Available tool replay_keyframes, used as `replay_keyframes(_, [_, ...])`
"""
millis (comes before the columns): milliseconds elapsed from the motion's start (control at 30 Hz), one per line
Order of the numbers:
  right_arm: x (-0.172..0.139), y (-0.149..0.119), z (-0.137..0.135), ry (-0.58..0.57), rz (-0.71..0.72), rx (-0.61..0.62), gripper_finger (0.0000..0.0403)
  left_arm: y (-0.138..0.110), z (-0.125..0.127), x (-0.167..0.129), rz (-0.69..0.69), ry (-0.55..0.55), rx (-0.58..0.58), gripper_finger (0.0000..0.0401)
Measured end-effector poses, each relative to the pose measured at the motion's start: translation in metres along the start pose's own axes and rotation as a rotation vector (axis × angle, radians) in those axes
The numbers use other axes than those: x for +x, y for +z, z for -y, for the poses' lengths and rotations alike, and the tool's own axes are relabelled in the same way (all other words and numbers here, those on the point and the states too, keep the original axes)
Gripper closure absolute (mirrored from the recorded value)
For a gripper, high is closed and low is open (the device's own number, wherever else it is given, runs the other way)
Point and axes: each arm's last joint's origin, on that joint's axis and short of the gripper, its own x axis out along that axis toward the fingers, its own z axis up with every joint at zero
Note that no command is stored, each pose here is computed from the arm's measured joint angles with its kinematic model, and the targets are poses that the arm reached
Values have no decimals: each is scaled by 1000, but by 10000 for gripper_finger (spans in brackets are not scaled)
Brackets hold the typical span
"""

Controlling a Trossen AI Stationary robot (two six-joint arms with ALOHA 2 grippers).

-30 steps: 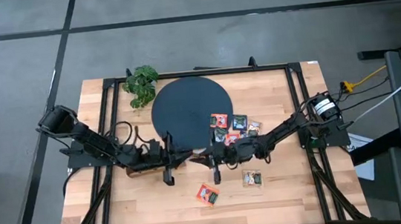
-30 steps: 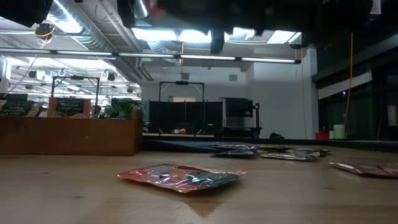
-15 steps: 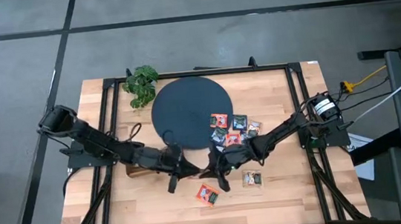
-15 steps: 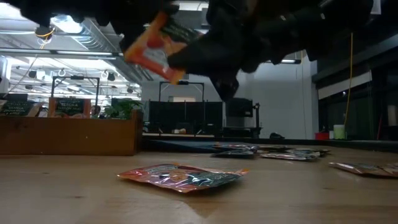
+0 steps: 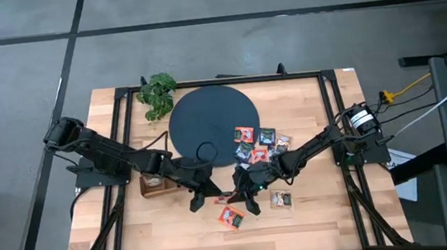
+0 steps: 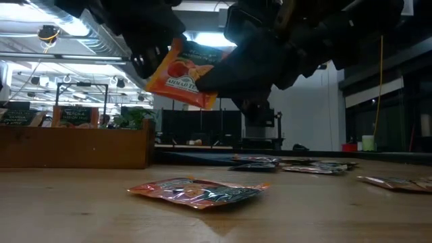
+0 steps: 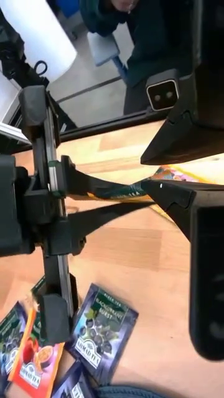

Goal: Pick & Place Tea
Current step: Put the orange tea bag into the middle section of the wooden organizer

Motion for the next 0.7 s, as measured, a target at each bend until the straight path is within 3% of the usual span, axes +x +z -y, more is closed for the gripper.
replay_keyframes(167, [0, -1, -1, 55, -30, 26, 396, 3, -6, -1, -12, -2, 51, 354])
replay_keyframes(433, [0, 0, 1, 51, -30, 41, 395, -1, -7, -1, -58, -26, 123, 349])
replay_keyframes(700, [-2, 4, 9, 32, -19, 38, 395, 0, -7, -1, -57, -22, 90, 295])
